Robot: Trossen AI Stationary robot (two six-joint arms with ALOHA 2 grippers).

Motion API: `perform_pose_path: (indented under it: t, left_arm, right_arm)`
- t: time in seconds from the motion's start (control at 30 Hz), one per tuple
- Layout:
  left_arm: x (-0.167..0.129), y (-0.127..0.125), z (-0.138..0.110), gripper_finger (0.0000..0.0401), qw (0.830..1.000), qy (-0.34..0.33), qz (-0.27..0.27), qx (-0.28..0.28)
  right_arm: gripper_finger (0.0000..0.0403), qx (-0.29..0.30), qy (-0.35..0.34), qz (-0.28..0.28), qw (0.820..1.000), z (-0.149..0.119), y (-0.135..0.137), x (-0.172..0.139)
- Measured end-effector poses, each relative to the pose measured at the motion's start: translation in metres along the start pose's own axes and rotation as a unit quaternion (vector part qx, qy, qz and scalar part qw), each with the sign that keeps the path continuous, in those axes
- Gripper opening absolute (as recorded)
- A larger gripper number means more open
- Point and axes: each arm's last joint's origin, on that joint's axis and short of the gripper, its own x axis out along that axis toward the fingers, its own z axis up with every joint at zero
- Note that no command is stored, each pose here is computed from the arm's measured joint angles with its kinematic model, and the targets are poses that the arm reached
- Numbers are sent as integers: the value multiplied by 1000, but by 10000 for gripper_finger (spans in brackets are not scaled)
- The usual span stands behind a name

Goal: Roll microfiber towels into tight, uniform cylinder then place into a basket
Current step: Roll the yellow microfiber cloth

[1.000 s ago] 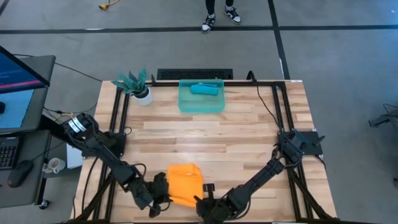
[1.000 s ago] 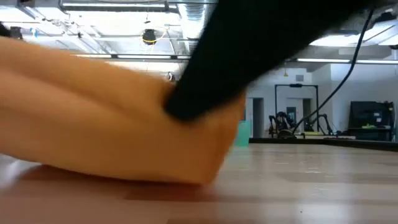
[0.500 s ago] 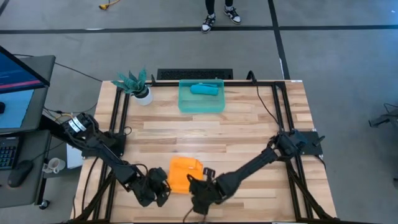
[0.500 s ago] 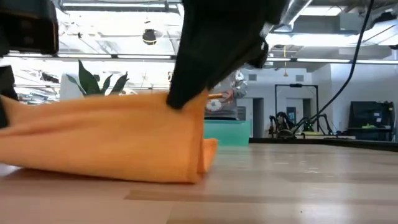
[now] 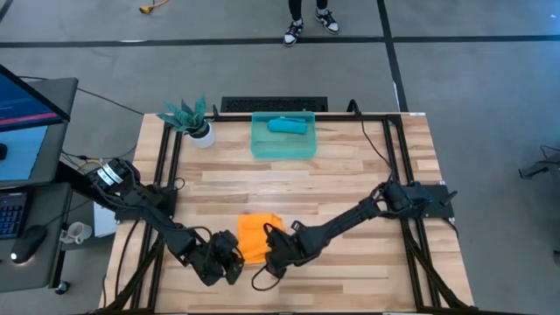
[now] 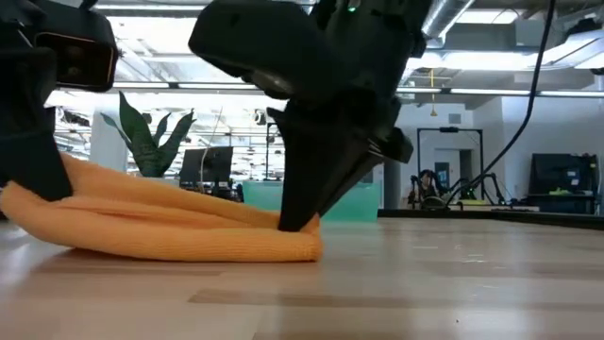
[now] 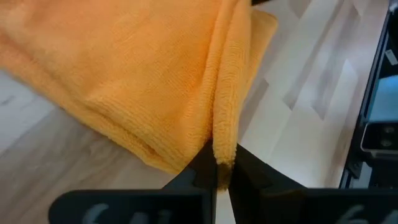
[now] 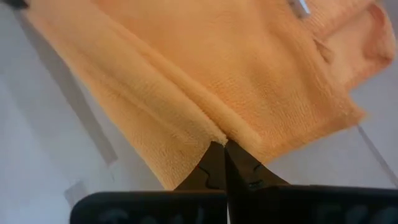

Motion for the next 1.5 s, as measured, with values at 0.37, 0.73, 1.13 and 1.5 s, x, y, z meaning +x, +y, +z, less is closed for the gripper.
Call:
perform_pose_path:
  t: [0.37,0.73,1.13,1.5]
  left_arm:
    - [0,0,-2,30,996,25,-3,81]
    - [-23,-6,3,88,980,84,-47,171]
    - [-32,-21,1,89,943,-98,-88,305]
    - [12,3,14,89,971,-84,14,225]
  right_arm:
    - [6,55,9,19,998,4,-12,14]
    - [5,68,16,17,997,3,-13,15]
    - [5,72,17,18,997,5,-15,16]
    - [6,70,17,19,997,4,-15,16]
